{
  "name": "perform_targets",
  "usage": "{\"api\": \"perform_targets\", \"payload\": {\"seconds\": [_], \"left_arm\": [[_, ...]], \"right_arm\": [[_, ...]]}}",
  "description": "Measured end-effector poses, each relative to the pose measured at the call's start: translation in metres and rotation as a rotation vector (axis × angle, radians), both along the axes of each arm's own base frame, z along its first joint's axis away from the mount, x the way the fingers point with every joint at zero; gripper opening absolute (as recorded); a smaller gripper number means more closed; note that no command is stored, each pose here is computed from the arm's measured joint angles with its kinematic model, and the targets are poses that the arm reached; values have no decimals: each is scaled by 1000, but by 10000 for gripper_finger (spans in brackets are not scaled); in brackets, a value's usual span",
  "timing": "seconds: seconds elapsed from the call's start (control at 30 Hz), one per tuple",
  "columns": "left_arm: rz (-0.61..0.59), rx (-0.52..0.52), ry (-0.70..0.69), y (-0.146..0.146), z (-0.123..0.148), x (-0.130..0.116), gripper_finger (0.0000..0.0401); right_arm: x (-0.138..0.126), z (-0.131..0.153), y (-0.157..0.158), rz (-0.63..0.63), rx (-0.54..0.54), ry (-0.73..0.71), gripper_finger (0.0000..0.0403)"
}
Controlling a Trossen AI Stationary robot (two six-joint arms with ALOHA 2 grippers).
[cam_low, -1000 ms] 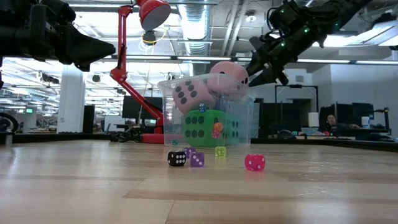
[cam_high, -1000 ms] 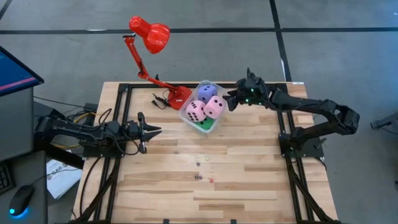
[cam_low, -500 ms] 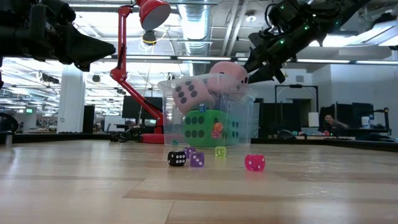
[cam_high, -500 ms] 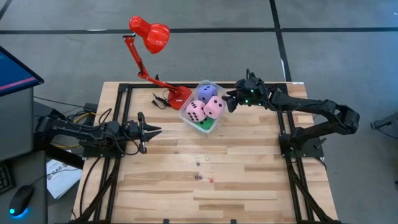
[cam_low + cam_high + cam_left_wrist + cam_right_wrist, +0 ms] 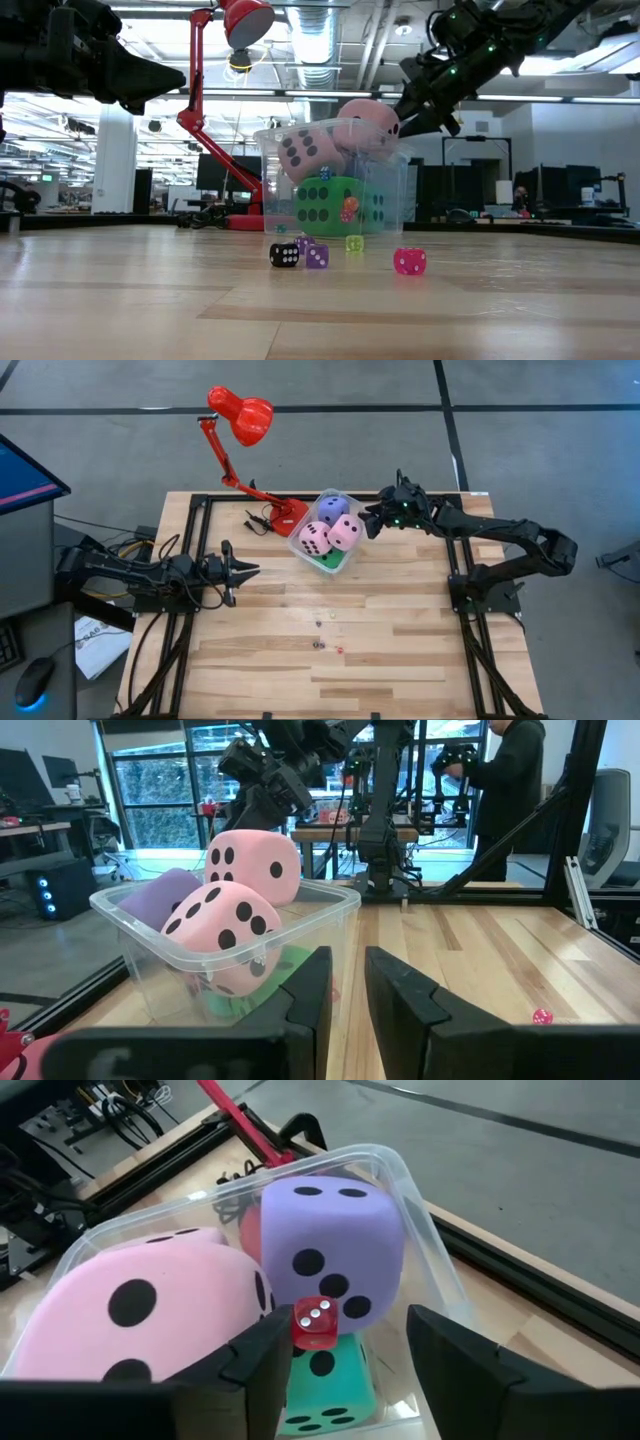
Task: Pick & Place Dice
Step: Put the small red dice into the transparent bin
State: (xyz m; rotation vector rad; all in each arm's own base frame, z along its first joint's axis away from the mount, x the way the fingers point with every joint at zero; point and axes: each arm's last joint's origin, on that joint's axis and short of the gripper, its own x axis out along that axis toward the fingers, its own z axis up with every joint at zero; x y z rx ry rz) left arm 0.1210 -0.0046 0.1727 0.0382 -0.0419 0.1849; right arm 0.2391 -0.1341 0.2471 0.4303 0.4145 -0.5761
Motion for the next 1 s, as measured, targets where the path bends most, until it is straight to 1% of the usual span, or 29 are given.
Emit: {"api": "perform_targets", "payload": {"seconds": [0.17, 0.3, 0.4, 0.6, 0.7, 0.77, 1.0], "left_arm": [[0, 0, 0, 0, 0, 0, 53], [0, 0, 0, 0, 0, 0, 53], [0, 0, 0, 0, 0, 0, 53], [0, 0, 0, 0, 0, 0, 53], [0, 0, 0, 0, 0, 0, 53], [0, 0, 0, 0, 0, 0, 53], [0, 0, 0, 0, 0, 0, 53]], "right_arm": [[0, 0, 0, 0, -1, -1, 169], [0, 0, 0, 0, -1, -1, 167], [0, 0, 0, 0, -1, -1, 181], [0, 0, 0, 0, 0, -1, 234], [0, 0, 0, 0, -1, -1, 242], [0, 0, 0, 0, -1, -1, 239], [0, 0, 0, 0, -1, -1, 206]]}}
